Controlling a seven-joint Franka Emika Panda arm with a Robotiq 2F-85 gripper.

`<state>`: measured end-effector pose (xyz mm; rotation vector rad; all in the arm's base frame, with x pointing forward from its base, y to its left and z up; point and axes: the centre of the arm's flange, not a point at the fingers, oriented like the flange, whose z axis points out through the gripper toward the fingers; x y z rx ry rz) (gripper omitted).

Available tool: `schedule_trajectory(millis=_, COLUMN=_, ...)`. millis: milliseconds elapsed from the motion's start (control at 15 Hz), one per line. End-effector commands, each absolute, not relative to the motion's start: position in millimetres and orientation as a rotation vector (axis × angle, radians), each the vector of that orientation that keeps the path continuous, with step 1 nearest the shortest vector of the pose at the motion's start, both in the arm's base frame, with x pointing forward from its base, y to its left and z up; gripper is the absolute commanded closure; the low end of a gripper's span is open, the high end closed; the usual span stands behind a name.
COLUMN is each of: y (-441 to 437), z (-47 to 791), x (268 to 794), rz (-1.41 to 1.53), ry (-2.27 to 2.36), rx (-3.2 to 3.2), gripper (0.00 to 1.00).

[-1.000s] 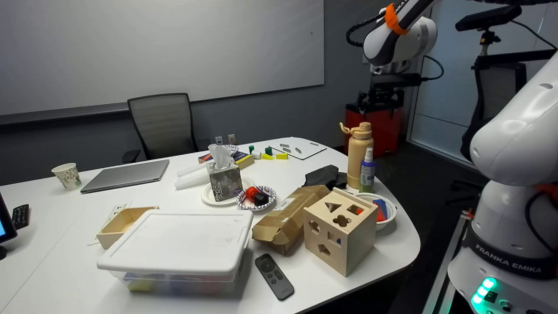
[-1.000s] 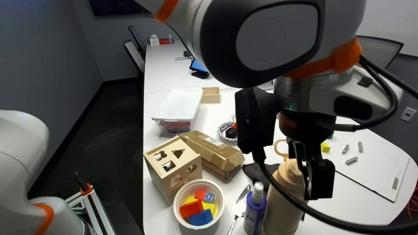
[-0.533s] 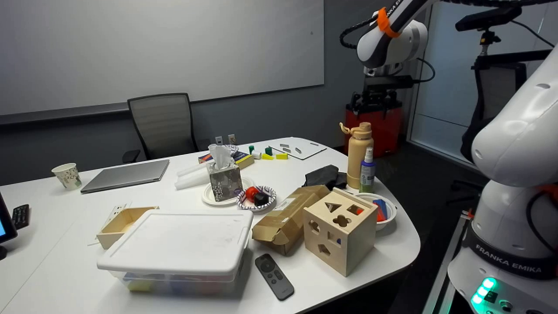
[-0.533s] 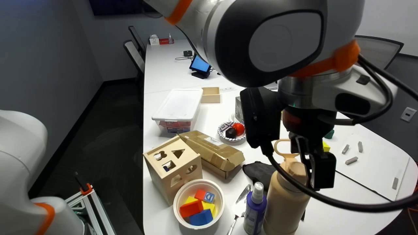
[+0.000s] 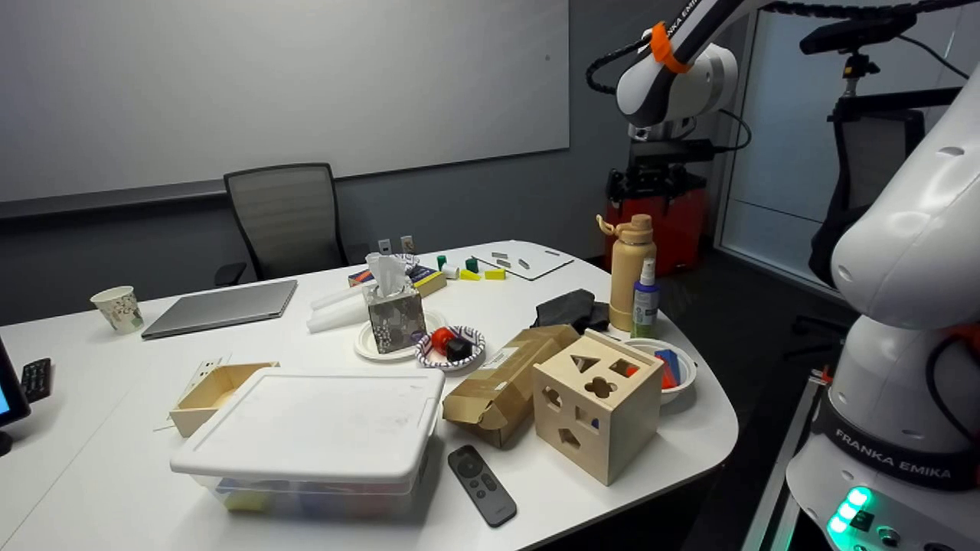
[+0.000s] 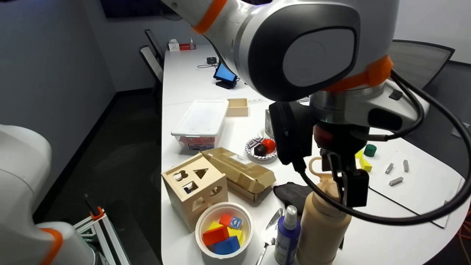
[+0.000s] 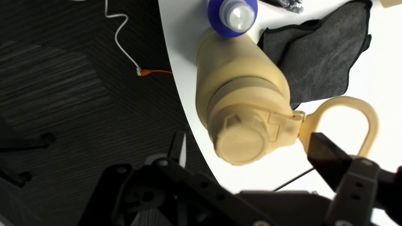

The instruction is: Twist the bottle to the left

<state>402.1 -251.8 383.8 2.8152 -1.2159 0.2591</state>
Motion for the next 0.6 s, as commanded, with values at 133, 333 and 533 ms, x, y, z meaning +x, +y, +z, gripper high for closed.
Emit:
schedule_trajectory(millis=133, y=-256.1, z=384.4, x=404.4, rz=0.277, ry=-1.246, rx=2.811, gripper=0.25)
schedule_trajectory(millis=333, y=-254.8, z=383.1, x=404.6, rz=0.279, ry=-1.242, rx=2.809, gripper=0.50)
schedule_trajectory(millis=533, y=-255.3, z=382.7, x=404.9, rz=0.278, ry=-1.242, rx=2.806, gripper=0.73)
